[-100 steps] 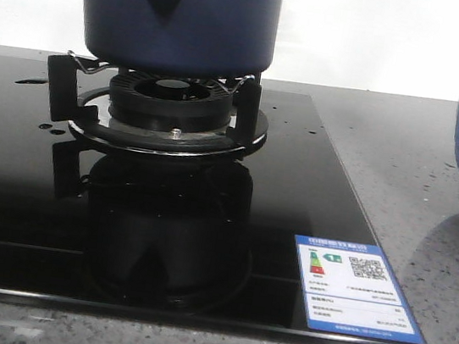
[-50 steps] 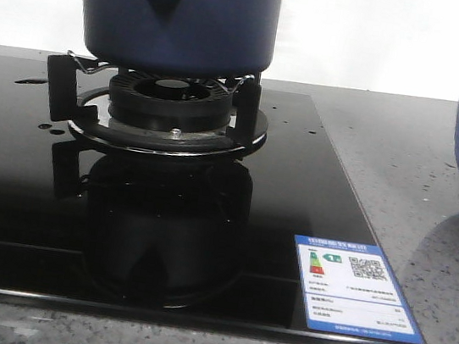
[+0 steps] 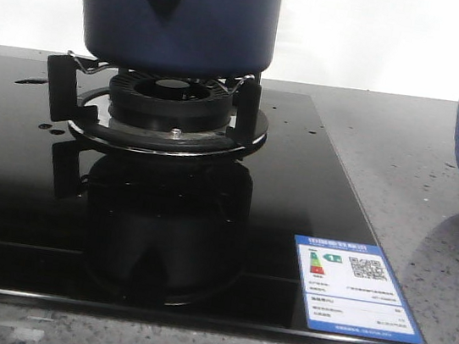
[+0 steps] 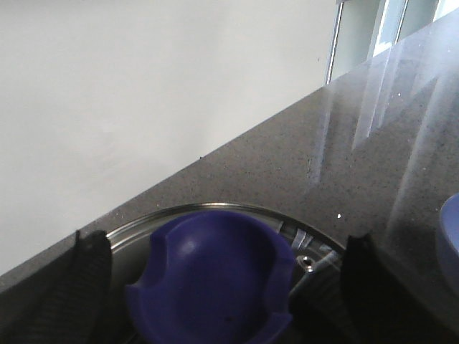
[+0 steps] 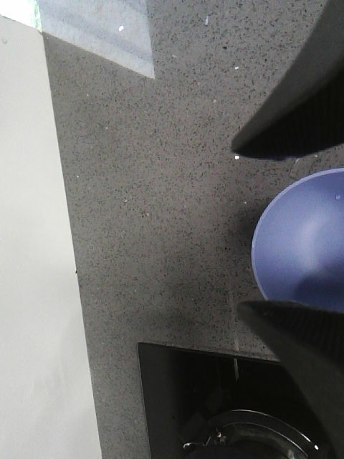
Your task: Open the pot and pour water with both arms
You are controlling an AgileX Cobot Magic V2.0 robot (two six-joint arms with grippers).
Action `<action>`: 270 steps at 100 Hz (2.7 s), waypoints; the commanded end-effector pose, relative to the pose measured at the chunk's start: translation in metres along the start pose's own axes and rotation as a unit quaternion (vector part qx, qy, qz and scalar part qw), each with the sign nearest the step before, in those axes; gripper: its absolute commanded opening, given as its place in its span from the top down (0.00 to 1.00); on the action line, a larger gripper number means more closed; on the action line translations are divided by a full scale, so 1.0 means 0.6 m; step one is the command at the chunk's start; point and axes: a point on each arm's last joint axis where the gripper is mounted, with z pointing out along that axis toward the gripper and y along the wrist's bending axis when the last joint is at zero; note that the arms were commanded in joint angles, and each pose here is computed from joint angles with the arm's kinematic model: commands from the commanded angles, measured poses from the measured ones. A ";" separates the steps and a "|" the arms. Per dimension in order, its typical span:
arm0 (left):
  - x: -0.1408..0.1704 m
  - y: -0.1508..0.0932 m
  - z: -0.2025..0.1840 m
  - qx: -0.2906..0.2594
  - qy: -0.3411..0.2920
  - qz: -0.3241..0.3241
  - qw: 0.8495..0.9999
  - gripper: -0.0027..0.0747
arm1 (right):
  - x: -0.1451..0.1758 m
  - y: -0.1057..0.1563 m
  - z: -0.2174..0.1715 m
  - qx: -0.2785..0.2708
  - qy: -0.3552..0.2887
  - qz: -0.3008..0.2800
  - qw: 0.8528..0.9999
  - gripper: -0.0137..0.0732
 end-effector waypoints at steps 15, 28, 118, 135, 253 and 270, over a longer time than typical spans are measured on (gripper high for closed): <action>-0.077 -0.029 -0.068 -0.008 -0.082 0.018 0.996 0.25 | -0.019 0.001 -0.020 -0.003 -0.055 -0.003 0.998 0.40; -0.082 -0.042 -0.114 -0.051 -0.096 0.024 0.994 0.47 | -0.018 0.001 -0.023 -0.004 -0.057 -0.003 0.998 0.40; 0.112 -0.153 -0.399 -0.287 -0.192 -0.011 0.938 0.99 | 0.234 0.006 -0.056 -0.131 -0.245 -0.144 0.950 0.92; 0.139 -0.151 -0.392 -0.290 -0.173 -0.017 0.941 0.99 | 0.306 -0.012 -0.066 -0.116 -0.321 -0.138 0.930 0.92; 0.148 -0.150 -0.389 -0.303 -0.149 0.037 0.941 0.99 | 0.352 -0.019 -0.054 -0.116 -0.332 -0.137 0.926 0.92; 0.145 -0.147 -0.390 -0.331 -0.117 0.171 0.921 0.99 | 0.352 -0.019 -0.054 -0.116 -0.332 -0.137 0.926 0.92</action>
